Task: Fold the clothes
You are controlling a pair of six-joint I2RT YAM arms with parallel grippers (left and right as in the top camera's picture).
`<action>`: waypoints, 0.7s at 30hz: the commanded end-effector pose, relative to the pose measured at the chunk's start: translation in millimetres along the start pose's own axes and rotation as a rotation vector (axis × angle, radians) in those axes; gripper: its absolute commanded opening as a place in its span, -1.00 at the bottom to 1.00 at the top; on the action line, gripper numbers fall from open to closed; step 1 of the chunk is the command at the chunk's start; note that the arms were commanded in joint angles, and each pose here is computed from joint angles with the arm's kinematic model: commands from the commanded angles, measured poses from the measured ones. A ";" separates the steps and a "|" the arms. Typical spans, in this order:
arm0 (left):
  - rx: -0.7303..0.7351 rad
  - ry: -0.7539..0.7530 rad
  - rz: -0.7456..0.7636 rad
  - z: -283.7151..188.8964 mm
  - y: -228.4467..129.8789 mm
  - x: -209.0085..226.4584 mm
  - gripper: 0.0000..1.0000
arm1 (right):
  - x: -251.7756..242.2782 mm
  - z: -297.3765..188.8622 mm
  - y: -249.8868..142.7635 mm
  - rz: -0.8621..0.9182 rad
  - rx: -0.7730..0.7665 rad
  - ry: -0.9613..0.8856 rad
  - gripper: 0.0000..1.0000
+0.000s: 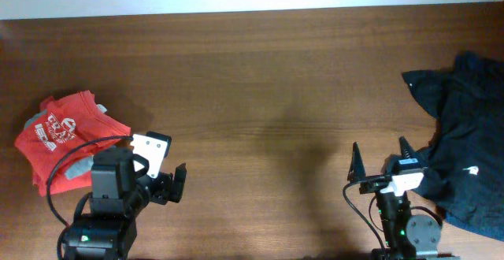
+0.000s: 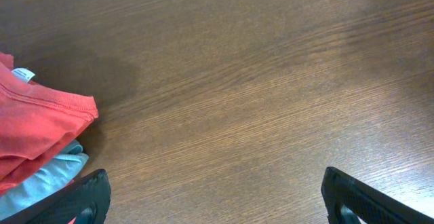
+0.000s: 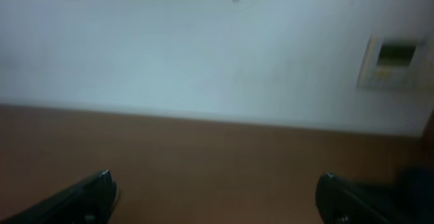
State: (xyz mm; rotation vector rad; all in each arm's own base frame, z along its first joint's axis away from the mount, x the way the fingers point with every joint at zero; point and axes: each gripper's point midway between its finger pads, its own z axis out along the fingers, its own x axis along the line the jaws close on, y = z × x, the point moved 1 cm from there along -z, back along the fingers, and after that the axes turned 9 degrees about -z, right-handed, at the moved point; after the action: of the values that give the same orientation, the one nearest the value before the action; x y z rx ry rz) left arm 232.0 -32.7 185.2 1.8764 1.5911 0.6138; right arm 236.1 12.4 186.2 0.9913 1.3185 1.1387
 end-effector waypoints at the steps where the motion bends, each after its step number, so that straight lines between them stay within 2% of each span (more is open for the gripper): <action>1: 0.002 0.012 -0.018 0.5 -1.8 2.7 0.98 | 4.7 -1.5 -27.2 -0.007 0.107 0.015 0.97; 21: 0.002 0.012 -0.018 0.5 -1.8 2.7 0.98 | 3.9 -1.1 -29.4 -0.006 0.117 0.009 0.97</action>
State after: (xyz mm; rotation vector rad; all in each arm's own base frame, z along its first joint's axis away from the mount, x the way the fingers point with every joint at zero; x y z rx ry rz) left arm 232.0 -32.7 185.2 1.8764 1.5911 0.6138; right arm 236.2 11.7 160.0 1.0565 1.4062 1.0854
